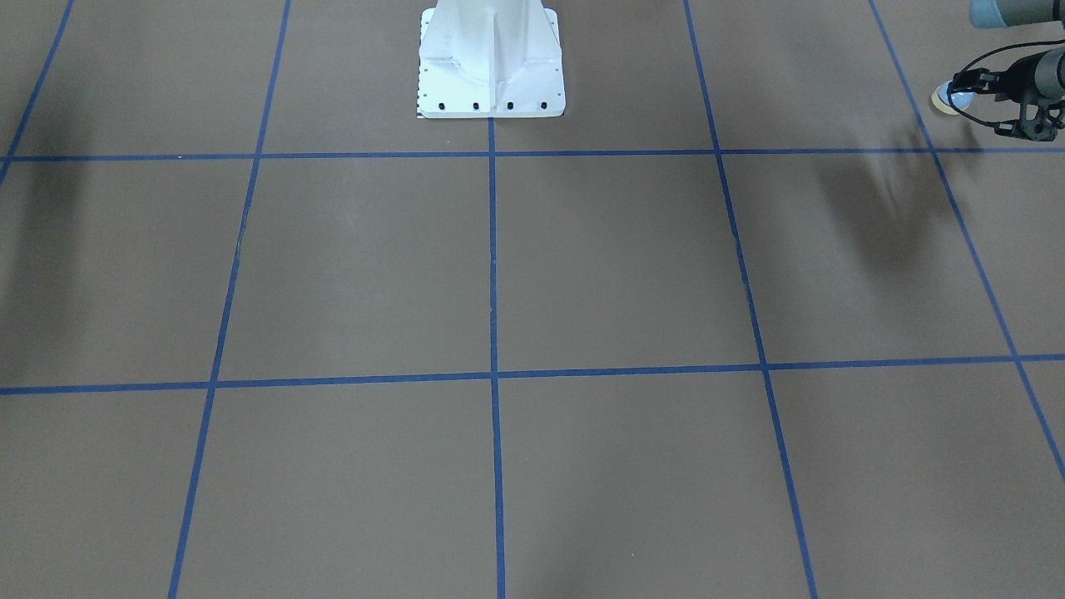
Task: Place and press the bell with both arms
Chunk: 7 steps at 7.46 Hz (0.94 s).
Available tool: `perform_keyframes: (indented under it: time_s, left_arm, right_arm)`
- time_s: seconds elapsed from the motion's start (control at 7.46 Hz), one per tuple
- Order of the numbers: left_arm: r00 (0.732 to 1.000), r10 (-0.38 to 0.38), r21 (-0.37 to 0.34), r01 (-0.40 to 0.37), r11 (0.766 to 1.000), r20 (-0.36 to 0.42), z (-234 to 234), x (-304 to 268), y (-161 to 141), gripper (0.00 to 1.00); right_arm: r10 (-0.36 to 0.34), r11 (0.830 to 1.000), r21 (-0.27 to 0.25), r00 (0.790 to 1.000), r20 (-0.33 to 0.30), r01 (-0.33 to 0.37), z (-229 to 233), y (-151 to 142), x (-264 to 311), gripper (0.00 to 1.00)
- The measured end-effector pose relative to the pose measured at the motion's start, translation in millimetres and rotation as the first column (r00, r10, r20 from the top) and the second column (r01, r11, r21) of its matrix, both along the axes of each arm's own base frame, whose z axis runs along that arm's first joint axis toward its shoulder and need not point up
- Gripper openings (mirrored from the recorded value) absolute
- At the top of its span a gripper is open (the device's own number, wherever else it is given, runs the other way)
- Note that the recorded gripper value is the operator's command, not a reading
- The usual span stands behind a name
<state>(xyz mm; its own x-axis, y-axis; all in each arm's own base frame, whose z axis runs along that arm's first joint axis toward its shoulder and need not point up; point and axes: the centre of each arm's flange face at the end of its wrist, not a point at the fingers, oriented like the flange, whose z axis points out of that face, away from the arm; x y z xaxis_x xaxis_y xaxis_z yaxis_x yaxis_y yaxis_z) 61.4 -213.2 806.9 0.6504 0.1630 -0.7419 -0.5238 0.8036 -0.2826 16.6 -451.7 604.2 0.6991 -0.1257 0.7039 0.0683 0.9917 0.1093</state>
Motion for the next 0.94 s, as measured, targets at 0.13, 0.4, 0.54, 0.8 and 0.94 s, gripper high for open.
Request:
perform_keyframes:
  time_s: [0.13, 0.4, 0.54, 0.8, 0.94]
  left_arm:
    - [1.000, 0.006, -0.007, -0.006, 1.000, 0.002, 0, 2, 1, 1.00]
    - [1.000, 0.015, -0.032, -0.014, 0.999, 0.028, -1, 11, 3, 1.00]
    - [0.999, 0.024, -0.040, -0.023, 0.999, 0.037, -1, 16, 4, 1.00]
    - [0.998, 0.049, -0.049, -0.046, 0.998, 0.048, 2, 21, 7, 1.00]
    - [0.997, 0.059, -0.052, -0.056, 0.997, 0.052, 4, 22, 8, 1.00]
  right_arm:
    - [0.000, 1.000, -0.001, 1.000, 0.001, 0.000, 0, 0, 0, 1.00]
    - [0.001, 1.000, -0.004, 1.000, 0.000, -0.001, 1, 1, 0, 1.00]
    - [0.000, 1.000, -0.007, 1.000, 0.000, 0.000, 3, 3, 0, 1.00]
    - [0.000, 1.000, -0.009, 1.000, -0.001, 0.000, 4, 4, 0, 1.00]
    - [0.000, 1.000, -0.009, 1.000, -0.001, 0.000, 4, 4, 0, 1.00]
